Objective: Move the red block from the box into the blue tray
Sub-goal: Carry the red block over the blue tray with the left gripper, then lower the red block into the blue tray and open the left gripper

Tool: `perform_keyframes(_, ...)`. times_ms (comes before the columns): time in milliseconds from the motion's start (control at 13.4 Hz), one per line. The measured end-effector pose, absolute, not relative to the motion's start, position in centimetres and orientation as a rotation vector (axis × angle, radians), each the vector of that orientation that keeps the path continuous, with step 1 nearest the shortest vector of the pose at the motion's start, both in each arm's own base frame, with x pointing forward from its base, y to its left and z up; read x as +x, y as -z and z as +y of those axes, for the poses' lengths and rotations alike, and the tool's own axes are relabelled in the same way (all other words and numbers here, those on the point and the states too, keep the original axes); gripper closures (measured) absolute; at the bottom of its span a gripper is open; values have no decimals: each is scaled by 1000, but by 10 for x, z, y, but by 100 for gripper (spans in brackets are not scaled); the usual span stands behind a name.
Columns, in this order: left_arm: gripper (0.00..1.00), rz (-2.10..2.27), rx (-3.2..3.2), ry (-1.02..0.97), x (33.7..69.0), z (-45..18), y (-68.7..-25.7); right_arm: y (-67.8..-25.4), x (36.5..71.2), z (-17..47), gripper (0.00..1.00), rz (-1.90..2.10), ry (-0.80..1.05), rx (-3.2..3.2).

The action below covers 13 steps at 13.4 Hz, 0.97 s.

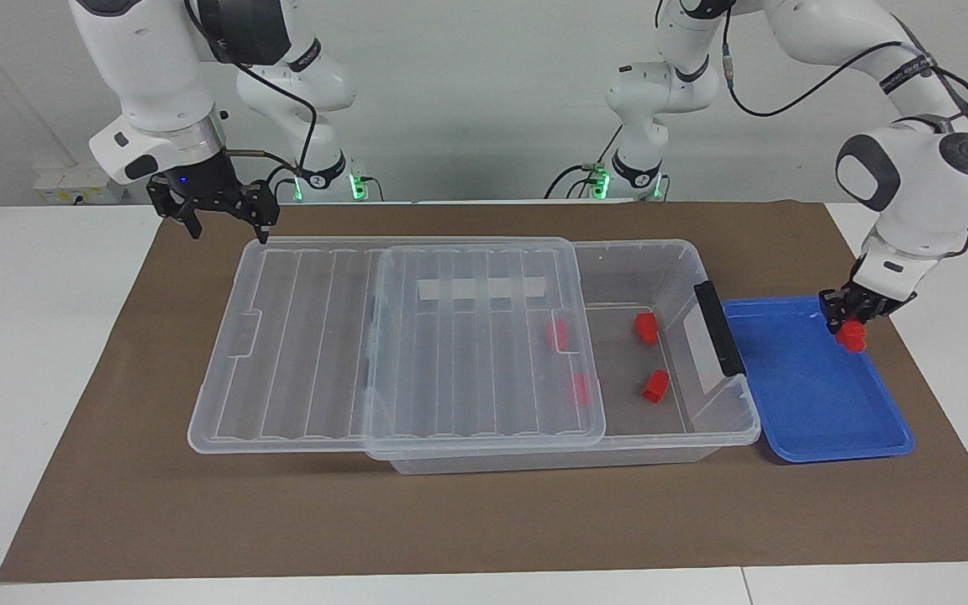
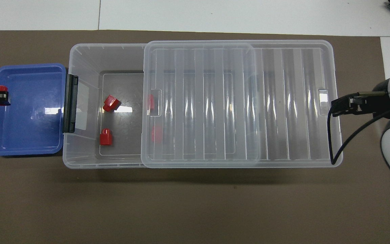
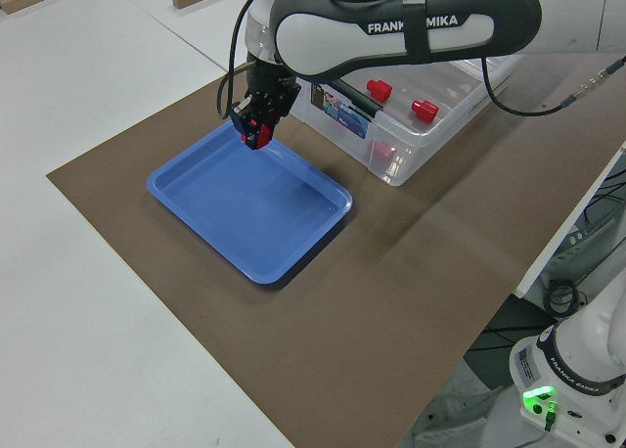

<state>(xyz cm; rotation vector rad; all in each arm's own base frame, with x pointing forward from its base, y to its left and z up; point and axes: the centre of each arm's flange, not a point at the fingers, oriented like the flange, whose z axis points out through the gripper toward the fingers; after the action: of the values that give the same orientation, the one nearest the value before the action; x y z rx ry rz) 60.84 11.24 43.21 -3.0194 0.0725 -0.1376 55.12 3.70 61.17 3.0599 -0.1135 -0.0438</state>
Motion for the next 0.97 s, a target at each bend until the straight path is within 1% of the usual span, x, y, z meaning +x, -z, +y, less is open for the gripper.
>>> perform_keyframes(224,66,11,-3070,185,593,116,-383,-610,550,26,0,-156,60,3091)
perform_keyframes(447,66,-10,-3094,188,588,114,-367,-609,549,22,0,-166,65,3096)
perform_keyframes(596,66,-40,-3125,212,590,111,-357,-608,554,18,0,-173,3,3100)
perform_keyframes(746,66,-22,-3124,217,590,110,-341,-597,561,-3,20,-181,-54,3102)
perform_keyframes(895,66,-6,-3118,221,589,111,-323,-580,565,-26,45,-193,-96,3100)
perform_keyframes(969,66,-3,-3116,218,589,111,-317,-570,567,-32,55,-203,-118,3099)
